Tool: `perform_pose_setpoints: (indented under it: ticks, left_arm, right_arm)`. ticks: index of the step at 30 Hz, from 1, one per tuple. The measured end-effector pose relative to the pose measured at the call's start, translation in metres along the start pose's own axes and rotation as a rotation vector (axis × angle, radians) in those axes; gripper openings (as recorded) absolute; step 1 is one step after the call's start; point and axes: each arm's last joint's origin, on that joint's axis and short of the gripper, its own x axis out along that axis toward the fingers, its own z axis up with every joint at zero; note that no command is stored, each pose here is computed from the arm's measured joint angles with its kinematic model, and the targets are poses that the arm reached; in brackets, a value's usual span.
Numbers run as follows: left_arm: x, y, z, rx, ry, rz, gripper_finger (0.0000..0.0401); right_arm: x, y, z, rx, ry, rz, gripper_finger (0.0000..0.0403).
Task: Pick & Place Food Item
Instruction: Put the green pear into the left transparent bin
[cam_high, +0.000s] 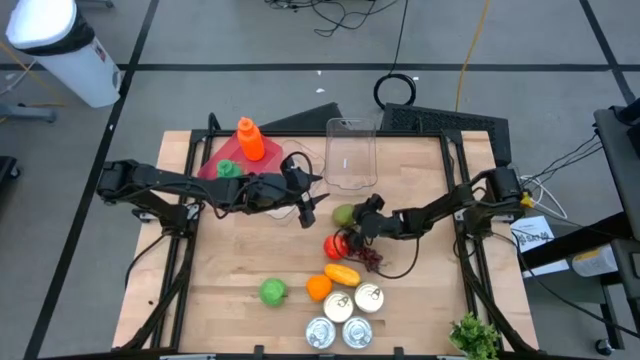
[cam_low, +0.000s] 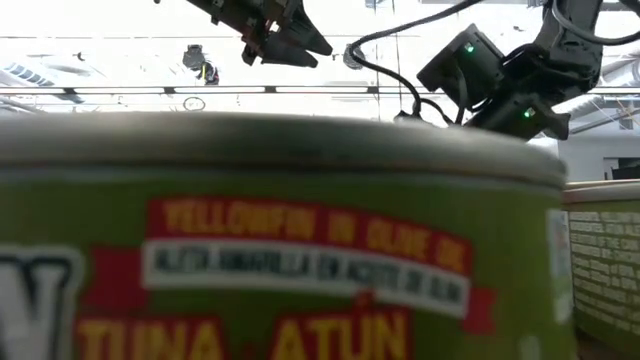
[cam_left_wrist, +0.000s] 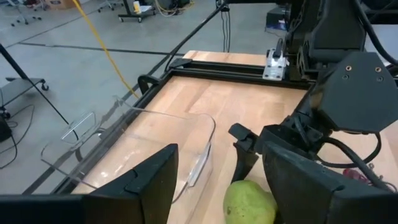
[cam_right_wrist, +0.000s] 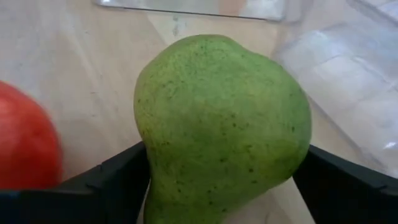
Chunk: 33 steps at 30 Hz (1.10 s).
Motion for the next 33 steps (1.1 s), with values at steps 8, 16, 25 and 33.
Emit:
perform_pose_setpoints:
  ticks: [8, 16, 25, 33]
  left_arm:
    - [0.0, 0.0, -0.002, -0.008, 0.02, -0.002, 0.0246]
    - [0.011, -0.007, -0.01, -0.109, 0.071, -0.222, 0.0258]
    - [0.03, -0.025, -0.031, 0.076, 0.1, -0.258, 0.035]
    - [0.052, -0.024, -0.045, 0.065, 0.1, -0.233, 0.0396]
  right_arm:
    - [-0.012, 0.0, 0.012, -0.042, -0.008, 0.057, 0.0298]
    - [-0.049, -0.002, 0.049, -0.109, -0.165, 0.129, 0.0298]
    - [-0.06, -0.002, 0.057, -0.136, -0.209, 0.146, 0.0298]
    - [-0.066, 0.007, 0.058, -0.193, -0.257, 0.178, 0.0298]
